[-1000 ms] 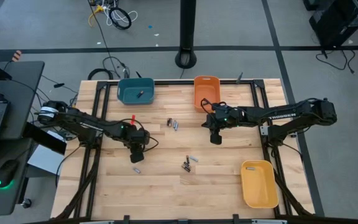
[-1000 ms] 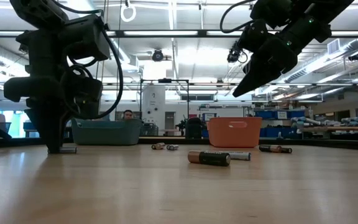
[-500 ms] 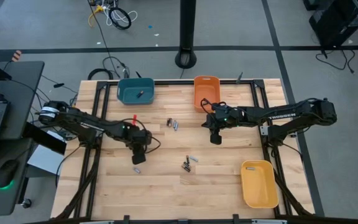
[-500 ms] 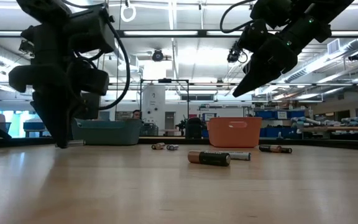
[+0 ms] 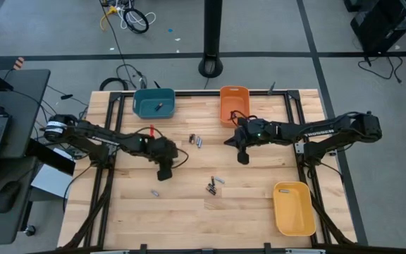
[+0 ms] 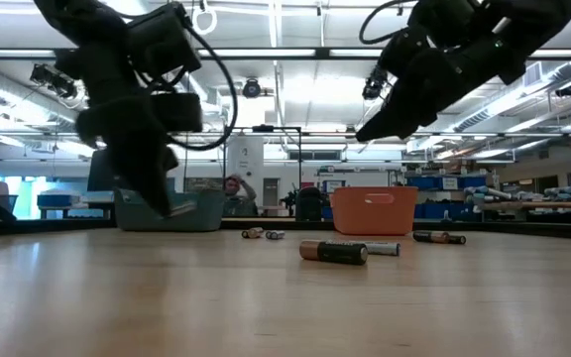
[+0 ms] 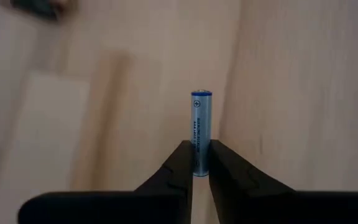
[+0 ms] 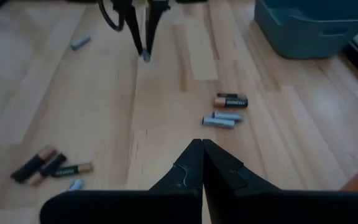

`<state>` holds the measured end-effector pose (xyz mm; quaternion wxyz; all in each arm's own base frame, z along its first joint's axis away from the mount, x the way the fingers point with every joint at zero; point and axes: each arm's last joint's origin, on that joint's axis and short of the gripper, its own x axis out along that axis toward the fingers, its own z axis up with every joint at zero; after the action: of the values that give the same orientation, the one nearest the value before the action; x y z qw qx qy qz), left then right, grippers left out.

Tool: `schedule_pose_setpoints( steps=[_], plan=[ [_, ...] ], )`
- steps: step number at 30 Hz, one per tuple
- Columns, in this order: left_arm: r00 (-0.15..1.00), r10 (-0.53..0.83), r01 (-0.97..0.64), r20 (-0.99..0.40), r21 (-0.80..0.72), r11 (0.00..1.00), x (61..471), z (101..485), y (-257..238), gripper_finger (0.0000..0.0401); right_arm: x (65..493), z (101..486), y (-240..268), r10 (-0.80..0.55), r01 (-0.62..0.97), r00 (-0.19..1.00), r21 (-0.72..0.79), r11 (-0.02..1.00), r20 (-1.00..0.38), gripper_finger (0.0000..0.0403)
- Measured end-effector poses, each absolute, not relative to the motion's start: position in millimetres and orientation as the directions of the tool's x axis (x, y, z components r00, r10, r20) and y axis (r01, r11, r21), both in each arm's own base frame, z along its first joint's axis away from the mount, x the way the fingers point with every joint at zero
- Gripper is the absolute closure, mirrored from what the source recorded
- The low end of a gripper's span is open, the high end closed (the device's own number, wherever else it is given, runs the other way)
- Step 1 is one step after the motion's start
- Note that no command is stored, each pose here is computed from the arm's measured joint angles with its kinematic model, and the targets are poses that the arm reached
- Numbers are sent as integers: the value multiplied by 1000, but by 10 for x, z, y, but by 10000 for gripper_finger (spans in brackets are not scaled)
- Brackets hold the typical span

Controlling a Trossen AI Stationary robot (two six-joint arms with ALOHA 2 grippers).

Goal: Sort batteries
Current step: Put the silver battery into the yellow bin

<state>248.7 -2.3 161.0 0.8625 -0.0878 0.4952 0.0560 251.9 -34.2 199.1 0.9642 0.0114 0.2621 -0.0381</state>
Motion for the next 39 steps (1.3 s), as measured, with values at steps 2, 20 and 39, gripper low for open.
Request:
schedule_pose_setpoints(
  steps=[2,20,39],
  plan=[
    [559,24,-177,-829,-92,980,2541,1644,45,356,2514,1980,-351,-65,86,872,21,996,-485,391],
    [993,-46,41,-109,-54,998,2918,2341,457,356,2617,2324,-360,-69,79,992,94,992,-102,325],
    [995,-53,54,83,-11,998,2922,2531,451,356,2790,2668,-329,-52,39,993,112,993,109,216]
  ],
)
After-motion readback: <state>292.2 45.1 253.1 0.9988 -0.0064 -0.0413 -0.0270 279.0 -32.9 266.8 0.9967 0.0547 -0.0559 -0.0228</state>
